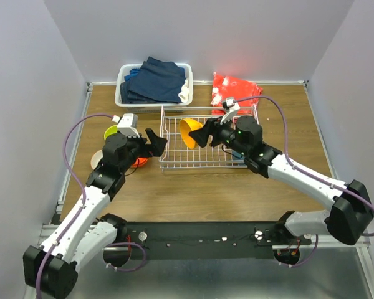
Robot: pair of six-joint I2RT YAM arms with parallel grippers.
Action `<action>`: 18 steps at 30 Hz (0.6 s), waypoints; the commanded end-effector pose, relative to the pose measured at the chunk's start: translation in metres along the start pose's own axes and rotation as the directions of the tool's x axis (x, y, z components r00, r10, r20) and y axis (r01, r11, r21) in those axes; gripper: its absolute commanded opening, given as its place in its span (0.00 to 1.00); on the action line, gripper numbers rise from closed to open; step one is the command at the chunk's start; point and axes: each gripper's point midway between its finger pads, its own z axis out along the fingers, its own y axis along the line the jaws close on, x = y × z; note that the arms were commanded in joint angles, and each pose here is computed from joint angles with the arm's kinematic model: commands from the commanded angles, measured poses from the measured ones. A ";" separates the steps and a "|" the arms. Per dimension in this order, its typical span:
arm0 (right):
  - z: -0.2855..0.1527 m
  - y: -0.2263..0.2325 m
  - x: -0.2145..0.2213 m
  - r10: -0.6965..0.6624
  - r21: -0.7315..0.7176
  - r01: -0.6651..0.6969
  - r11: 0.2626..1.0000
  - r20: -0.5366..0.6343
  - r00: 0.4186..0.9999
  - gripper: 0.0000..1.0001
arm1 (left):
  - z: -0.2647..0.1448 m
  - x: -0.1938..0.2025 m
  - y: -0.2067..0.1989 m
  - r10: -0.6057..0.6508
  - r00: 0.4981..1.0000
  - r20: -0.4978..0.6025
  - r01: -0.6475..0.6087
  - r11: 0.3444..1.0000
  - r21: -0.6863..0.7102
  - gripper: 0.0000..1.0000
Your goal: Unload the bowls from the dish rack
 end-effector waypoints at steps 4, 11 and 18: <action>-0.015 0.052 -0.028 0.131 -0.269 -0.104 0.958 0.084 0.988 0.39 | 0.017 -0.014 -0.038 0.003 0.999 0.053 -0.008 0.996 0.088 0.98; -0.018 0.064 -0.025 0.191 -0.356 -0.154 0.921 0.069 0.979 0.39 | 0.027 -0.015 -0.028 -0.042 0.994 0.105 0.041 0.999 0.015 0.91; -0.018 0.070 -0.018 0.245 -0.416 -0.211 0.885 0.031 0.969 0.39 | 0.034 -0.007 -0.029 -0.124 0.987 0.107 0.121 0.992 0.034 0.71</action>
